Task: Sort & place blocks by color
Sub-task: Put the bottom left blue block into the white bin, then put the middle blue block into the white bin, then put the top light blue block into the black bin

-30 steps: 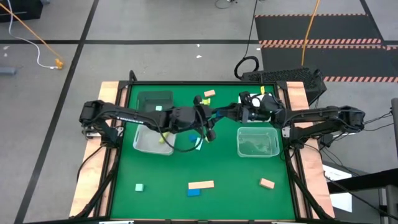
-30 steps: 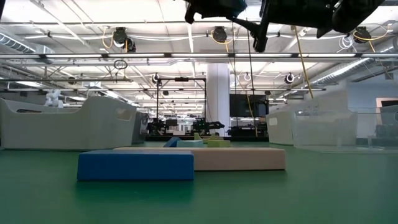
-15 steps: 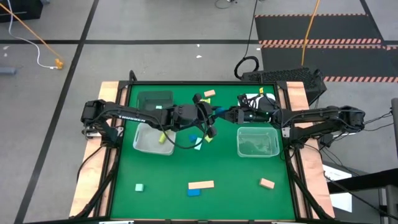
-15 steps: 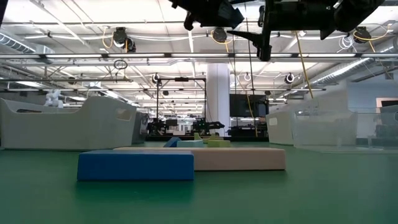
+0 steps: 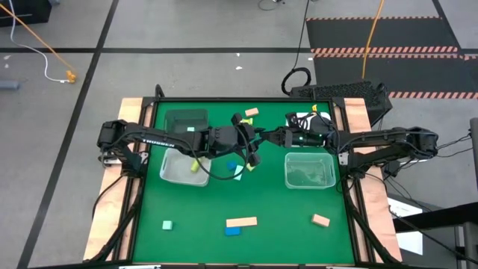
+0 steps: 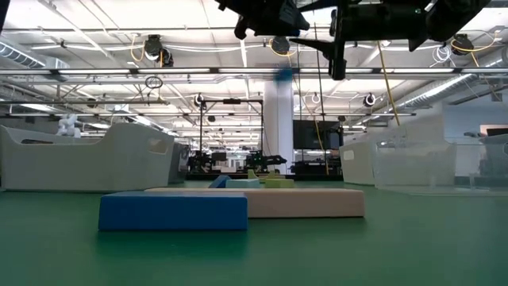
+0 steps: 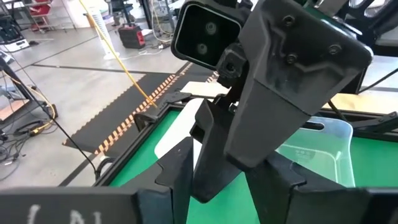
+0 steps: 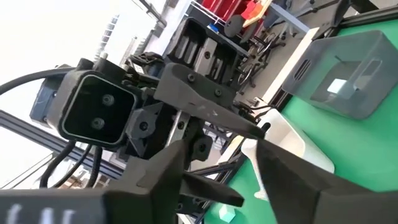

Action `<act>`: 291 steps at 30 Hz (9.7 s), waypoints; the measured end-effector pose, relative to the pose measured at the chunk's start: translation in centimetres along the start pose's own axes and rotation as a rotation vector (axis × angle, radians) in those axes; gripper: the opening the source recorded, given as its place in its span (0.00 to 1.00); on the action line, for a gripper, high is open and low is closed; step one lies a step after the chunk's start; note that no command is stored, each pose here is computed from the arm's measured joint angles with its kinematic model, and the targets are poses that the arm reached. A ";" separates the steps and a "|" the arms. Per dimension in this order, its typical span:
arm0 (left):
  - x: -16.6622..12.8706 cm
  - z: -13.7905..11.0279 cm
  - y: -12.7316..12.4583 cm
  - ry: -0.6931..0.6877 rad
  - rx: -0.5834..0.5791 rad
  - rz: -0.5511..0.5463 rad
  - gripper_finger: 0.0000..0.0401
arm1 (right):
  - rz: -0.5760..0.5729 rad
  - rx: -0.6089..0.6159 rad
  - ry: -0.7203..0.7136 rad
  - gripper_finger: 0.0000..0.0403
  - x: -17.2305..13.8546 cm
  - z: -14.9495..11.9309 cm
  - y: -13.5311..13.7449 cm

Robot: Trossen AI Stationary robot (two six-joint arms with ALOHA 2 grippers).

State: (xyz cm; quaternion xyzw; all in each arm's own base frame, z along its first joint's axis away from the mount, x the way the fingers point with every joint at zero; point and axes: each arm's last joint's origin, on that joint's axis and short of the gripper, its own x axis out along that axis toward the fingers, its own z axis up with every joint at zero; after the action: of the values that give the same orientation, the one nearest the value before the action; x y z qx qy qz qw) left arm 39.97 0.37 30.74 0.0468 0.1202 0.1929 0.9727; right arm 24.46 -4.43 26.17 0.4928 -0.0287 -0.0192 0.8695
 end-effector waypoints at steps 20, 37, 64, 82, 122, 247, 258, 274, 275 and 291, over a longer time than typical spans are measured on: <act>-1.6 -4.7 -0.5 0.479 -0.169 0.018 0.16 | -0.034 -0.162 0.108 0.54 -1.5 0.9 -0.3; -1.1 -11.7 -2.1 0.910 -0.095 -0.008 0.46 | -0.233 -0.345 0.284 0.62 -2.0 -1.2 -2.0; 2.0 -16.8 -1.0 1.076 -0.020 -0.003 0.35 | -0.220 -0.347 0.279 0.62 -2.0 -1.2 -1.9; 0.3 -11.9 0.2 0.897 -0.090 0.005 0.32 | -0.237 -0.205 0.264 0.62 -2.0 -1.2 -1.9; 0.7 -3.1 -0.3 0.179 -0.049 -0.019 0.32 | -0.144 0.209 0.133 0.58 1.3 -1.3 -3.1; -0.3 -9.0 -5.9 0.534 -0.726 0.106 0.14 | -0.426 -0.288 0.153 0.60 -9.0 3.3 -1.9; -3.2 -1.4 -2.8 0.160 -0.605 0.061 0.14 | -0.289 -0.370 0.026 0.60 -8.4 4.4 -0.5; -3.4 2.9 3.3 -0.067 -0.419 0.008 0.14 | -0.114 -0.528 -0.074 0.60 -7.8 4.8 1.6; -3.1 2.8 3.9 -0.056 -0.413 0.009 0.14 | -0.115 -0.527 -0.073 0.60 -7.8 4.8 1.6; -3.0 -3.6 14.7 0.551 -0.365 0.193 0.14 | -0.133 -0.570 -0.060 0.60 -7.8 4.7 1.4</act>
State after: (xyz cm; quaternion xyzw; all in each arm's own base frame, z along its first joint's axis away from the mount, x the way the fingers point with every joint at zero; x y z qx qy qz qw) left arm 31.05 12.94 29.89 -0.1705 0.3371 0.3075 0.8733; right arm 16.40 -7.24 29.58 0.2289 -0.0154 -0.0979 0.9684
